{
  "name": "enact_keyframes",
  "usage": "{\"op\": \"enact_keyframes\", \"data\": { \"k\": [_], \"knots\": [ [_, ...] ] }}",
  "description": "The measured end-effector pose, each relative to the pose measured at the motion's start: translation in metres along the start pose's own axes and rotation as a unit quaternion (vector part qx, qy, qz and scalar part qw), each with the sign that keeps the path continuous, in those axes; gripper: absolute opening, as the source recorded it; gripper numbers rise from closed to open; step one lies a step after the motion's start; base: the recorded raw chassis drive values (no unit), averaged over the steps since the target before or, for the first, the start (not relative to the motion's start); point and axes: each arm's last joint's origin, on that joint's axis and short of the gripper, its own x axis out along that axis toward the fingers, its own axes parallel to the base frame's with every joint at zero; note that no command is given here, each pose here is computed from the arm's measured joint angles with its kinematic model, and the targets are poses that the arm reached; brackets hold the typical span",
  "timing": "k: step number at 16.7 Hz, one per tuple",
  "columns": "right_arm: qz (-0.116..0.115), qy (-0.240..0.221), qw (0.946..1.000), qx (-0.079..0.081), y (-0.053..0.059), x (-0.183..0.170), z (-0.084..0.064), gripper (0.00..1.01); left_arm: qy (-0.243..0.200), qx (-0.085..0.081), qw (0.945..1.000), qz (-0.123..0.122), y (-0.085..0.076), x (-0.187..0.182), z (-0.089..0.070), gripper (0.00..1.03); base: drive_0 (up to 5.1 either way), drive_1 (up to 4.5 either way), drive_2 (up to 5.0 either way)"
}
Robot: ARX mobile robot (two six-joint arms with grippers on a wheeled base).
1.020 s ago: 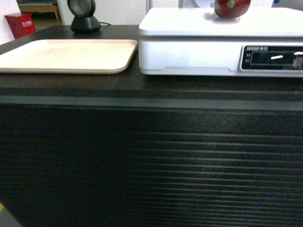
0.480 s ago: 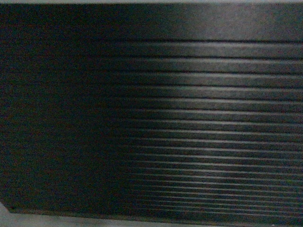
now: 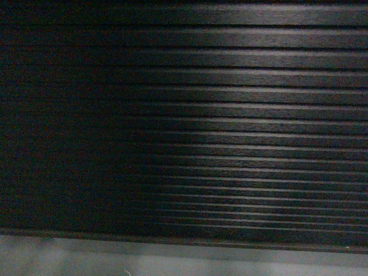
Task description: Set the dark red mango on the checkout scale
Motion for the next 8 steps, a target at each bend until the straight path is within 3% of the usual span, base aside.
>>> {"op": "enact_keyframes", "data": {
  "k": [8],
  "knots": [
    [0.000, -0.001, 1.0000, 0.000, 0.0000, 0.0000, 0.0001, 0.98, -0.002, 0.000, 1.0000, 0.000, 0.0000, 0.0000, 0.0003, 0.98, 0.0, 0.00, 0.0]
  ]
}}
